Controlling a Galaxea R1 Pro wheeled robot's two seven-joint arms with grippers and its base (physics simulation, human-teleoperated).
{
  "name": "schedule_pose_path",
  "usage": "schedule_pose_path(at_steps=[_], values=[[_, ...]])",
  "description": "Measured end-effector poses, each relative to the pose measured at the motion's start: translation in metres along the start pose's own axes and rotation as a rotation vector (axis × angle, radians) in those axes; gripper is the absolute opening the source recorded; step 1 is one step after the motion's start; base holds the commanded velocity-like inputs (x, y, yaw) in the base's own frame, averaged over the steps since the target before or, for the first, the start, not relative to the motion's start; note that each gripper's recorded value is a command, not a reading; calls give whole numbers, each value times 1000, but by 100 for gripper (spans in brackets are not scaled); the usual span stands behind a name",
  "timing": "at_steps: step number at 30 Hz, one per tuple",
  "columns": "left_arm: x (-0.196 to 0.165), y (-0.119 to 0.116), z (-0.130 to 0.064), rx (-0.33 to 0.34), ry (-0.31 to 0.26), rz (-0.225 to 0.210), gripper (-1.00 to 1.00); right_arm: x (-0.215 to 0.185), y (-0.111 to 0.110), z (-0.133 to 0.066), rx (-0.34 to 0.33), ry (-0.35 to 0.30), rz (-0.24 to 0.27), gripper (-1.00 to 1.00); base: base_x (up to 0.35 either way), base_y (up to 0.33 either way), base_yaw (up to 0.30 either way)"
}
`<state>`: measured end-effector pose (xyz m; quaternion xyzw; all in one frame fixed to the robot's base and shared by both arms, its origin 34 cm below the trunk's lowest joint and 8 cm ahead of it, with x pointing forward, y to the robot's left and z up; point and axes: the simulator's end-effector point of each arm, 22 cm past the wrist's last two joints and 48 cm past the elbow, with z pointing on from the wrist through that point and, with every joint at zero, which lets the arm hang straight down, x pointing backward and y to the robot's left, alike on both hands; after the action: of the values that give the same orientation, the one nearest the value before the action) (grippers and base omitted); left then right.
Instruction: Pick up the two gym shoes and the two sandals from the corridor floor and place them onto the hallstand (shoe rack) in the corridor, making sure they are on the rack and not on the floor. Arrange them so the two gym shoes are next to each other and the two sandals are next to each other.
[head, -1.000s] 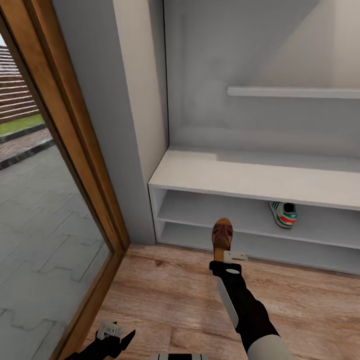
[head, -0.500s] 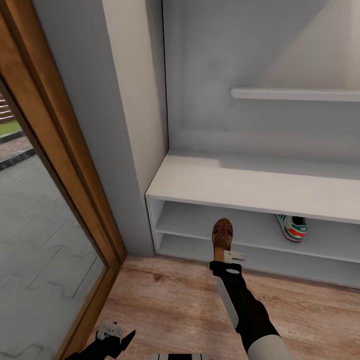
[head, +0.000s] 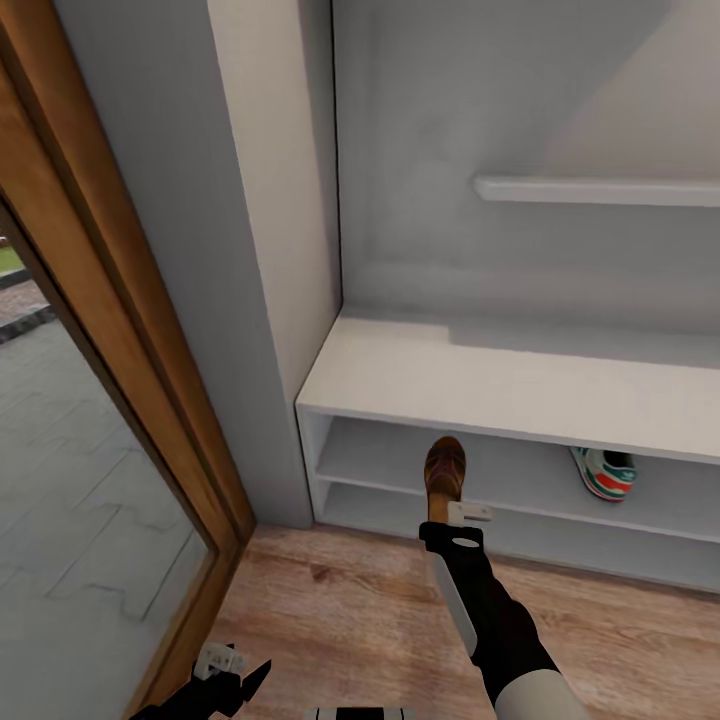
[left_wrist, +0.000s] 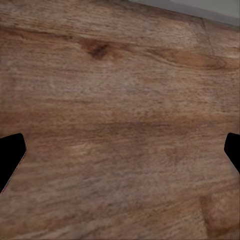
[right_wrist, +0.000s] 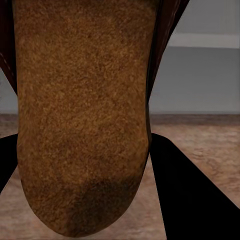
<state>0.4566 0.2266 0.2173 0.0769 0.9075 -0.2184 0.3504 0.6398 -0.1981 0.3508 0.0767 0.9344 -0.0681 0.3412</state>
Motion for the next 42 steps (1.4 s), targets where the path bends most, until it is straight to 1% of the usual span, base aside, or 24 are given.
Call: schedule_pose_path(at_steps=[6,17,25,31,36,42], values=[[0,-1,0,1,0,0,100,0,0,0,0,0,0,-100,77,9,0],[1,-1,0,2,1,-1,100,0,0,0,0,0,1,-100,273,1,0],[1,-1,0,2,1,-1,100,0,-1,0,1,1,1,-100,53,0,0],[1,-1,0,1,1,-1,100,0,-1,0,1,0,1,-100,224,0,0],[1,-1,0,1,2,-1,100,0,-1,0,2,1,1,-100,50,0,0],[1,-1,0,1,1,-1,100,0,-1,0,2,1,2,-100,175,0,0]])
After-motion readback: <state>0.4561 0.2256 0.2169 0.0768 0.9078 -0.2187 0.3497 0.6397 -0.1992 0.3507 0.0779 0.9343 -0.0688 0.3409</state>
